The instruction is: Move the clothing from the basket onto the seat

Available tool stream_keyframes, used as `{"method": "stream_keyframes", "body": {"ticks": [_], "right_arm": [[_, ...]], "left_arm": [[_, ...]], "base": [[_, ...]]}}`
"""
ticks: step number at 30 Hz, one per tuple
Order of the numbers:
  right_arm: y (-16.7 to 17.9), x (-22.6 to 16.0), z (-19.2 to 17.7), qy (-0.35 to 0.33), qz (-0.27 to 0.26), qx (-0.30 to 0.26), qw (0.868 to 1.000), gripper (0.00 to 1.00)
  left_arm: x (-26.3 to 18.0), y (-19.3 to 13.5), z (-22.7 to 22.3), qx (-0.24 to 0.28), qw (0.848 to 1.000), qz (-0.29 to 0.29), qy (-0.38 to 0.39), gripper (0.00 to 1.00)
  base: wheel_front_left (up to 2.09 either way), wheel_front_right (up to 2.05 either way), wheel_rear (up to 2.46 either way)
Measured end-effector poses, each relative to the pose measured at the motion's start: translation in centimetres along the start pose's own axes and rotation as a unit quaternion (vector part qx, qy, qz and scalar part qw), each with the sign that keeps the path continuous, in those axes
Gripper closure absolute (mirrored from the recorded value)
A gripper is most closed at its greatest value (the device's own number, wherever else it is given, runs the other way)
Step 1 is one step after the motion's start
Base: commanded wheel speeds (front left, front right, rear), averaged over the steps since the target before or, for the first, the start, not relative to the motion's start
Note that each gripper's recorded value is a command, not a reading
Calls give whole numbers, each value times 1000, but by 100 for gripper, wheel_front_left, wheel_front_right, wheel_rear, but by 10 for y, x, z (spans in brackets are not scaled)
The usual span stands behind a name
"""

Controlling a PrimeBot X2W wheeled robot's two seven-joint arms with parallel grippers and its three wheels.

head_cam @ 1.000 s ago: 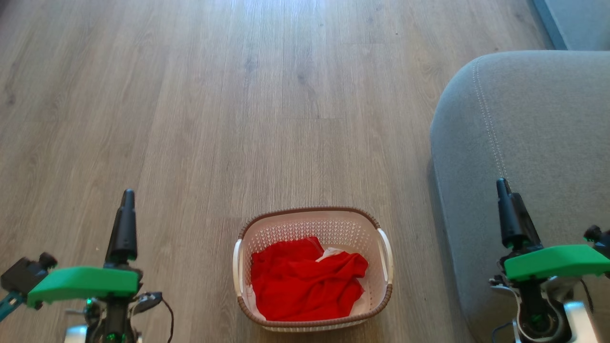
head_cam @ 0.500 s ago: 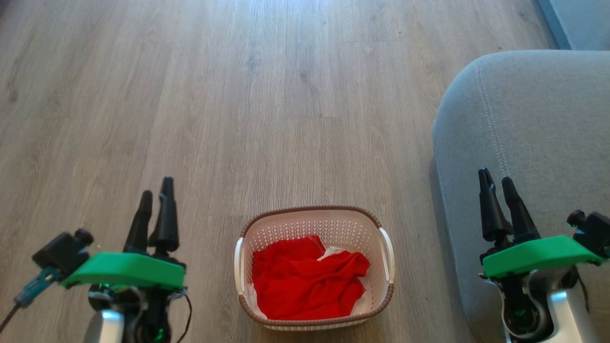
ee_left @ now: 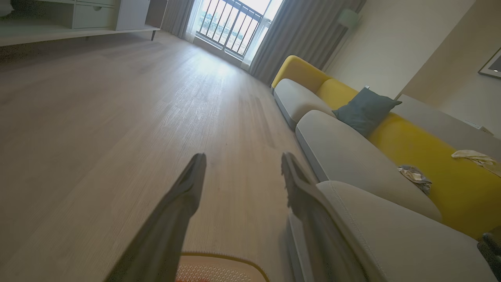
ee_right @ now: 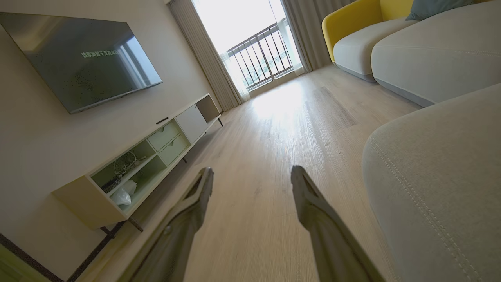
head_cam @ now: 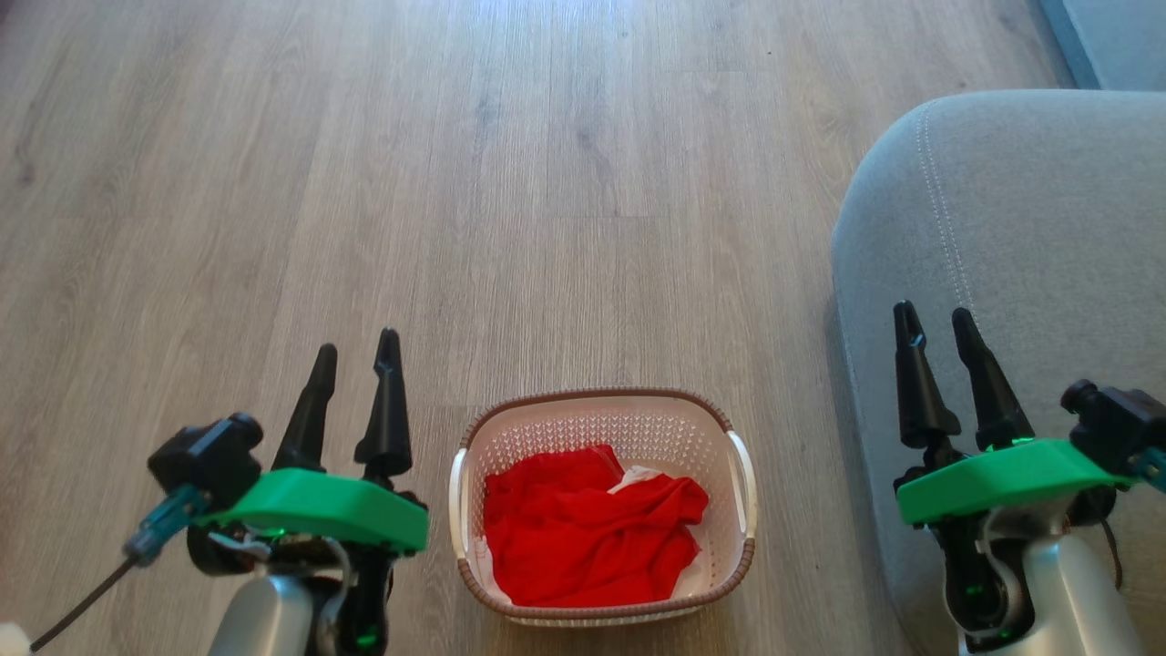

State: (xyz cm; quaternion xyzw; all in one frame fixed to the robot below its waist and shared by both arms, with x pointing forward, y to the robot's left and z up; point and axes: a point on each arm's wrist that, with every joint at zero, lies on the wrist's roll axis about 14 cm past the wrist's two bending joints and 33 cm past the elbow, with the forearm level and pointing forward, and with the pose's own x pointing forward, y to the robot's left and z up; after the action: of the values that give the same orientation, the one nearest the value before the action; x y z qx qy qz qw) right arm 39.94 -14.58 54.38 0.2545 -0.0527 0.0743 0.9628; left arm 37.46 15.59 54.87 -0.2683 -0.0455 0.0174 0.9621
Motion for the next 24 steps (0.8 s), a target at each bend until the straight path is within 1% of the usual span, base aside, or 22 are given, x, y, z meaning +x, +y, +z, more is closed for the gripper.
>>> {"method": "stream_keyframes", "body": {"ticks": [5, 6, 8, 9, 13, 17, 20, 24], "right_arm": [[4, 1, -2, 1, 8, -28, 1000, 0], [4, 1, -2, 1, 8, -28, 1000, 0], [5, 1, -2, -1, 12, -45, 999, 0], [5, 1, -2, -1, 12, -45, 999, 0], [9, 2, -1, -5, 19, -66, 998, 0], [10, 3, -4, -2, 23, -85, 996, 0], [9, 2, -7, -1, 23, -96, 995, 0], [5, 1, -15, 12, 19, -107, 994, 0]], "left_arm": [[3, -4, 6, 38, 999, 5, -17, 0], [3, -4, 6, 38, 999, 5, -17, 0], [3, -7, 11, 61, 998, 10, -30, 0], [3, -7, 11, 61, 998, 10, -30, 0], [2, -9, 16, 90, 995, 17, -45, 0], [0, -13, 15, 118, 992, 13, -51, 0], [-2, -17, 13, 129, 990, 7, -51, 0], [-4, -12, 2, 147, 988, 8, -39, 0]], "base": [[0, 0, 0], [0, 0, 0], [0, 0, 0], [0, 0, 0], [0, 0, 0], [0, 0, 0], [0, 0, 0], [0, 0, 0]]}}
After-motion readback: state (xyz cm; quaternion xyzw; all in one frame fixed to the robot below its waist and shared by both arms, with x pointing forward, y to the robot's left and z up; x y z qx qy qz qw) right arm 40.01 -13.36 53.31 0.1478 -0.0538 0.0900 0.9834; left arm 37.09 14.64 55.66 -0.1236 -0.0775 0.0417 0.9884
